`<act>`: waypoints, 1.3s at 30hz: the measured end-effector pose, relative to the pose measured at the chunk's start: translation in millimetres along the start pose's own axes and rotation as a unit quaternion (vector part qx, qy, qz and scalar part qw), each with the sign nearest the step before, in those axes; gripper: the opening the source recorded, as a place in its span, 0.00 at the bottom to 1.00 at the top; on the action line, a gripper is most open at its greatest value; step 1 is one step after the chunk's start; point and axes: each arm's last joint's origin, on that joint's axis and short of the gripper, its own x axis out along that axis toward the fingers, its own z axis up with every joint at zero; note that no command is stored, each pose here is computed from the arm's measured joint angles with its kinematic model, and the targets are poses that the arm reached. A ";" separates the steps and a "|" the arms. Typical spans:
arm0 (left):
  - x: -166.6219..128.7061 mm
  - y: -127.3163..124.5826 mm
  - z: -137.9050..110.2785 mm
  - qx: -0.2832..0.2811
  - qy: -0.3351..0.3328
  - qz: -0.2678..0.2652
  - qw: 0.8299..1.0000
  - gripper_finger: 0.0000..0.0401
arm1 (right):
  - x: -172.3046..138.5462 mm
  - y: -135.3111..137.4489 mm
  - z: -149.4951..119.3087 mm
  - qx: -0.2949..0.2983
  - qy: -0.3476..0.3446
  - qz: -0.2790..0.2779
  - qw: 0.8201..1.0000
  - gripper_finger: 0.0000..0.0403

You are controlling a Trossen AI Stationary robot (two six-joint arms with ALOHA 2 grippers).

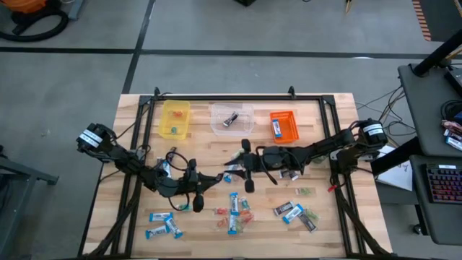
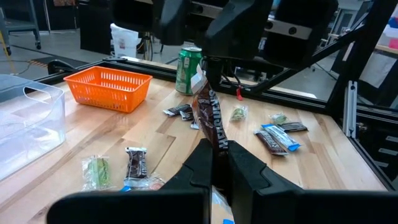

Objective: Organize candy in baskets
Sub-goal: Put the brown chocolate bar into the transparent bin

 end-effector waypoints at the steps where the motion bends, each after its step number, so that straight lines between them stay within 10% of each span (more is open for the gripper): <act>1: 0.0 0.0 0.0 0.000 0.000 0.000 1.000 0.00 | 0.2 0.0 0.5 0.000 -0.001 0.000 1.000 0.29; 17: 0.0 -0.1 0.6 -0.002 -0.002 0.000 1.000 0.00 | 0.7 1.8 -3.9 0.048 0.034 0.025 0.998 0.64; 39: 10.3 -2.3 18.7 -0.005 -0.046 0.007 0.999 0.00 | 22.9 3.5 -4.1 0.062 -0.006 0.026 0.998 0.41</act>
